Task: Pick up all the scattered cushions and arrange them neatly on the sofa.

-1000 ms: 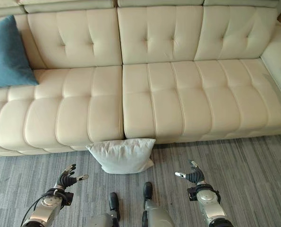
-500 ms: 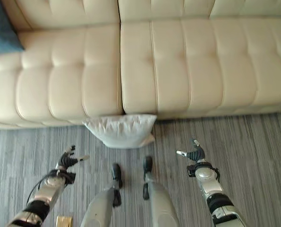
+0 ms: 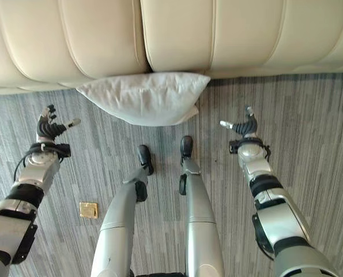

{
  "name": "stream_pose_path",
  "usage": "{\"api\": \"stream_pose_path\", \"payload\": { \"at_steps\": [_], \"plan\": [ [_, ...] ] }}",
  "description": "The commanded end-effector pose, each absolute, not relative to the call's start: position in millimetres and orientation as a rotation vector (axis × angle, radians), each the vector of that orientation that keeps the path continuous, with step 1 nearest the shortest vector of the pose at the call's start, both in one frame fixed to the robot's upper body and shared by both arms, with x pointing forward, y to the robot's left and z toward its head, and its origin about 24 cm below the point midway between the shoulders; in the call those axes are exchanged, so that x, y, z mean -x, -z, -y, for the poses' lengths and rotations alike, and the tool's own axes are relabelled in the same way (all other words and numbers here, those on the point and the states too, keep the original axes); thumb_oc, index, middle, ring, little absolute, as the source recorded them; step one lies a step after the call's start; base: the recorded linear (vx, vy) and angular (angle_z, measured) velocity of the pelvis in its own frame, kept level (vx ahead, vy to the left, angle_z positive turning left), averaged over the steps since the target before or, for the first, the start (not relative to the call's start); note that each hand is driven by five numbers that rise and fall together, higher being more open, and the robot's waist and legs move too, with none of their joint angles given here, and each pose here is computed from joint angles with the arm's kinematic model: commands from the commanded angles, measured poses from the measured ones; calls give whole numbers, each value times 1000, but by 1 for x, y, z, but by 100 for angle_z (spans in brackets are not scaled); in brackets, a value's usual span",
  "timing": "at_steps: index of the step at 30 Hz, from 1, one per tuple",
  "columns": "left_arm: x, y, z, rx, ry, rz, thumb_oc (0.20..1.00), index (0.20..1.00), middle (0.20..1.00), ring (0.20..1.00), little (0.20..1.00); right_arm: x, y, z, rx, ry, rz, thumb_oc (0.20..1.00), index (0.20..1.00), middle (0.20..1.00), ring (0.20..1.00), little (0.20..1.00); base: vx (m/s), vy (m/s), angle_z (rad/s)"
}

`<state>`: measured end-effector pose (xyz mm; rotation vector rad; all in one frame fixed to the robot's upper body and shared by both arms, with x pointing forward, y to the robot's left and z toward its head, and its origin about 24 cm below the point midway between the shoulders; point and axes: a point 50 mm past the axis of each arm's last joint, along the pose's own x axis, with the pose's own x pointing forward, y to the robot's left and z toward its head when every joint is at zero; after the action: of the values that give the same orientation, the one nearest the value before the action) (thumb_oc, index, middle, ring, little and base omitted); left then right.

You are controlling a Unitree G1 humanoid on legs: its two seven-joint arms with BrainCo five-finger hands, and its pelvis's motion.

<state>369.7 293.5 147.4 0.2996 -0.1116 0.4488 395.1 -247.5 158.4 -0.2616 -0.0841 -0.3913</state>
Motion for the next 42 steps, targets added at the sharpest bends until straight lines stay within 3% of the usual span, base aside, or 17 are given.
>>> {"api": "stream_pose_path", "payload": {
  "at_steps": [1,3,9,17,18,19,20,24,32,36,42],
  "plan": [
    [-357,-139,-310,-320,-498,106,1000,1000,1000,1000,1000,-384,-146,267,230,465,83,1000,1000,1000,1000,1000,44,12,-4],
    [-369,-161,-300,-337,-478,160,1000,1000,1000,1000,1000,-396,-180,256,181,466,172,1000,1000,1000,1000,1000,51,-35,3],
    [-387,-181,-279,-382,-448,183,1000,1000,1000,1000,1000,-411,-199,217,155,386,201,1000,1000,1000,1000,1000,22,-40,2],
    [-413,-232,-221,-422,-400,312,1000,1000,1000,1000,1000,-416,-226,89,29,62,314,1000,1000,1000,1000,1000,-14,-58,3],
    [-413,-232,-221,-422,-400,312,1000,1000,1000,1000,1000,-416,-226,89,29,62,314,1000,1000,1000,1000,1000,-28,-55,4],
    [-413,-243,-208,-395,-388,375,762,762,762,762,762,-408,-237,57,4,-37,381,382,382,382,382,382,-30,-33,6],
    [-411,-249,-203,-378,-383,423,200,200,200,200,200,-402,-243,47,-29,-80,420,200,200,200,200,200,-39,-35,7],
    [-404,-264,-197,-302,-368,542,200,200,200,200,200,-385,-255,25,-98,-196,533,200,200,200,200,200,-29,-2,7],
    [-384,-258,-176,-96,-282,674,200,200,200,200,200,-368,-266,38,-101,-236,679,200,200,200,200,200,-26,-3,6],
    [-355,-224,-180,71,-345,703,200,200,200,200,200,-345,-241,55,-367,-273,682,200,200,200,200,200,-58,-21,3],
    [-321,-180,-183,-10,-271,657,200,200,200,200,200,-307,-195,64,-387,-380,632,200,200,200,200,200,-25,-8,-7]
  ]
}}
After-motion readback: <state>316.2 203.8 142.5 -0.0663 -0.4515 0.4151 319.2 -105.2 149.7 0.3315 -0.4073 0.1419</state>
